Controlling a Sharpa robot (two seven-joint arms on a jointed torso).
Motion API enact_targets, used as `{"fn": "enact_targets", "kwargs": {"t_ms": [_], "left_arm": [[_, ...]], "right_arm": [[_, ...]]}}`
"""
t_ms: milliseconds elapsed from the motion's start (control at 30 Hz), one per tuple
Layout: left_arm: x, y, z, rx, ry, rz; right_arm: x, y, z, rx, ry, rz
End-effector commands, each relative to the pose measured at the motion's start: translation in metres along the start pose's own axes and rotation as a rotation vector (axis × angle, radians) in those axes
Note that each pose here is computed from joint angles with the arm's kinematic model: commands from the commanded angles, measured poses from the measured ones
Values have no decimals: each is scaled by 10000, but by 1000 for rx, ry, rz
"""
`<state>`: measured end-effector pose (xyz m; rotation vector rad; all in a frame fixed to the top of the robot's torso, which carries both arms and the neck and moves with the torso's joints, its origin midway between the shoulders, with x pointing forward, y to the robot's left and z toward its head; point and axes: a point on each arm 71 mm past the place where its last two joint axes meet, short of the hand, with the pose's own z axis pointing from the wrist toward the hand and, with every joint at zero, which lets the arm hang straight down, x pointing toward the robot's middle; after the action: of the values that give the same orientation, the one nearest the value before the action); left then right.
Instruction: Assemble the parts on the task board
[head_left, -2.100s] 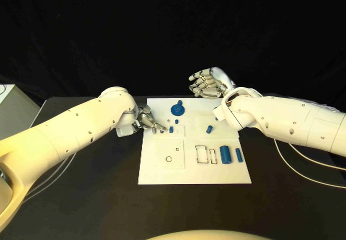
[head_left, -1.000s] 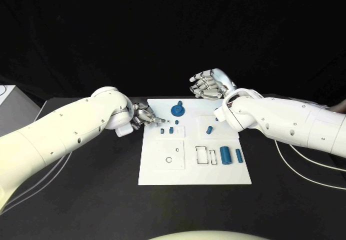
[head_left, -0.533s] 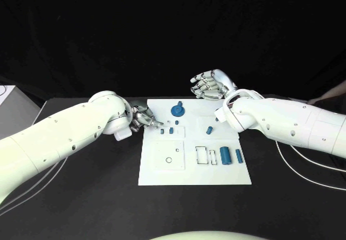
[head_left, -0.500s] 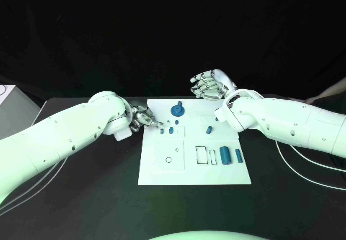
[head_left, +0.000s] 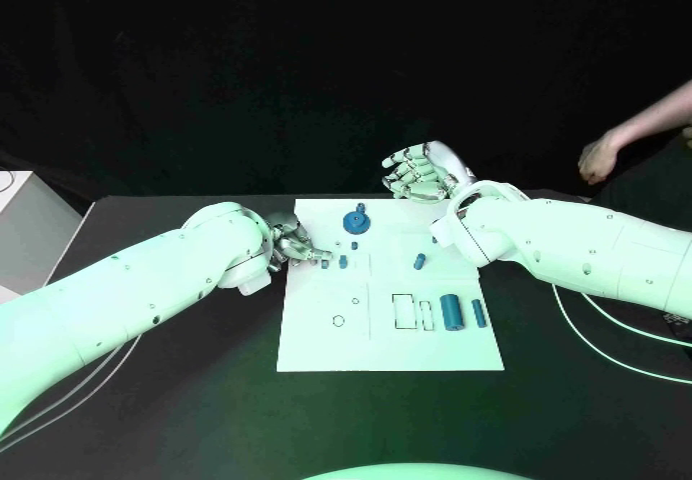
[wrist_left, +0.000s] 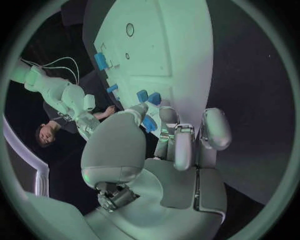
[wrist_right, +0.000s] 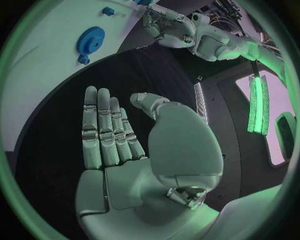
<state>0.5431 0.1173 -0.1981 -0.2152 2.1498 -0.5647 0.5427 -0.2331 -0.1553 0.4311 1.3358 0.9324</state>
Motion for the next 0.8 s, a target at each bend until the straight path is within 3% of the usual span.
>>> {"fn": "enact_targets", "kwargs": {"t_ms": [33,367,800], "left_arm": [[16,-22,-4,-12,-56,41],[131,-61,-21,6,-76,61],[182,-82,-34,14,-69,67]], "right_arm": [[8,9,-2,-13,10,3],[7,6,-4,-12,12,3],[7,3,-5,-11,14,4]]}}
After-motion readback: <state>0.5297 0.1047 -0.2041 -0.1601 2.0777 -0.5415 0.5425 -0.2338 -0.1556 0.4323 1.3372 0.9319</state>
